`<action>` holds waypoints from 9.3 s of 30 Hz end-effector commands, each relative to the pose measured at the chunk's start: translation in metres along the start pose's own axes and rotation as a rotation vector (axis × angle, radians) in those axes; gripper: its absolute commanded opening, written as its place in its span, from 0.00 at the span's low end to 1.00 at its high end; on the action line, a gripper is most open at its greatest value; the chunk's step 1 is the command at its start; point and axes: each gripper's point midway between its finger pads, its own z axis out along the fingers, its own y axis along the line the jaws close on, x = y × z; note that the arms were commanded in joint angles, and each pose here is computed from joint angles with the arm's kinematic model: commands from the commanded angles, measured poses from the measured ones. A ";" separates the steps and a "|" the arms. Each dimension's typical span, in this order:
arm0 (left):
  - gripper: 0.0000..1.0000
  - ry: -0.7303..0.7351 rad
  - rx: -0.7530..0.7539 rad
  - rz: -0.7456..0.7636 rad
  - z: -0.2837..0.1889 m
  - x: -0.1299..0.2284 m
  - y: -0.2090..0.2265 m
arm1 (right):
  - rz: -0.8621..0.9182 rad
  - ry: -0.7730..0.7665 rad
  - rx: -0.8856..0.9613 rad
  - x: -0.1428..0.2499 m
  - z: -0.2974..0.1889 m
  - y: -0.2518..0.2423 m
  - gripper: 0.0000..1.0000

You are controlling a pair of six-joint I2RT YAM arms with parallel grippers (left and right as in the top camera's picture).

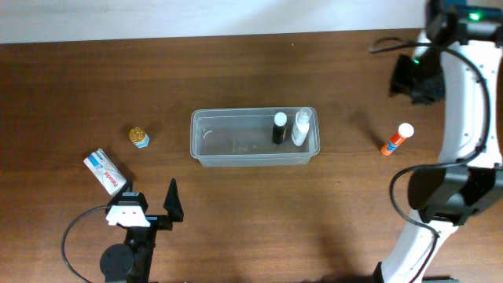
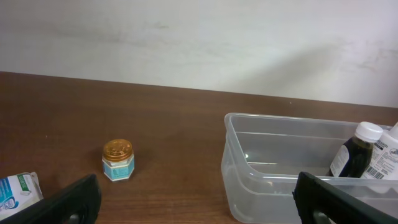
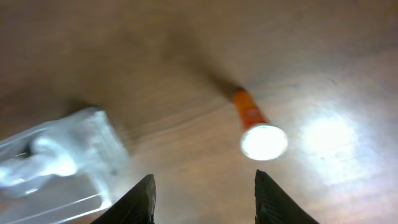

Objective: Pack container
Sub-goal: 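Raise the right gripper and move it to the orange tube, then close the right gripper on the orange tube and lift, then carry the orange tube into the container near the bottles, then open the right gripper, release the tube, and retract right arm, then move the left gripper to the Panadol box and lower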

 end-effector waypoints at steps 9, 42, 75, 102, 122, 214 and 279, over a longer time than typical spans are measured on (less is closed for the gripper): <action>0.99 -0.002 -0.009 0.013 0.000 0.001 0.002 | -0.093 0.037 -0.060 0.003 0.002 -0.028 0.45; 0.99 -0.002 -0.009 0.013 0.000 0.001 0.002 | -0.120 0.169 0.017 0.021 0.069 -0.039 0.49; 0.99 -0.002 -0.009 0.013 0.000 0.001 0.002 | -0.108 0.206 0.049 0.031 0.100 -0.044 0.18; 0.99 -0.002 -0.009 0.013 0.000 0.001 0.002 | -0.453 -0.087 -0.119 0.083 -0.058 0.096 0.18; 0.99 -0.002 -0.009 0.013 0.000 0.001 0.002 | -0.576 -0.077 -0.159 0.126 -0.031 0.172 0.18; 0.99 -0.002 -0.009 0.013 0.000 0.001 0.002 | -0.578 -0.028 -0.074 0.117 0.046 0.185 0.39; 0.99 1.020 -0.016 -0.016 0.067 -0.069 -0.007 | 0.137 -0.143 0.018 0.009 -0.057 -0.045 0.98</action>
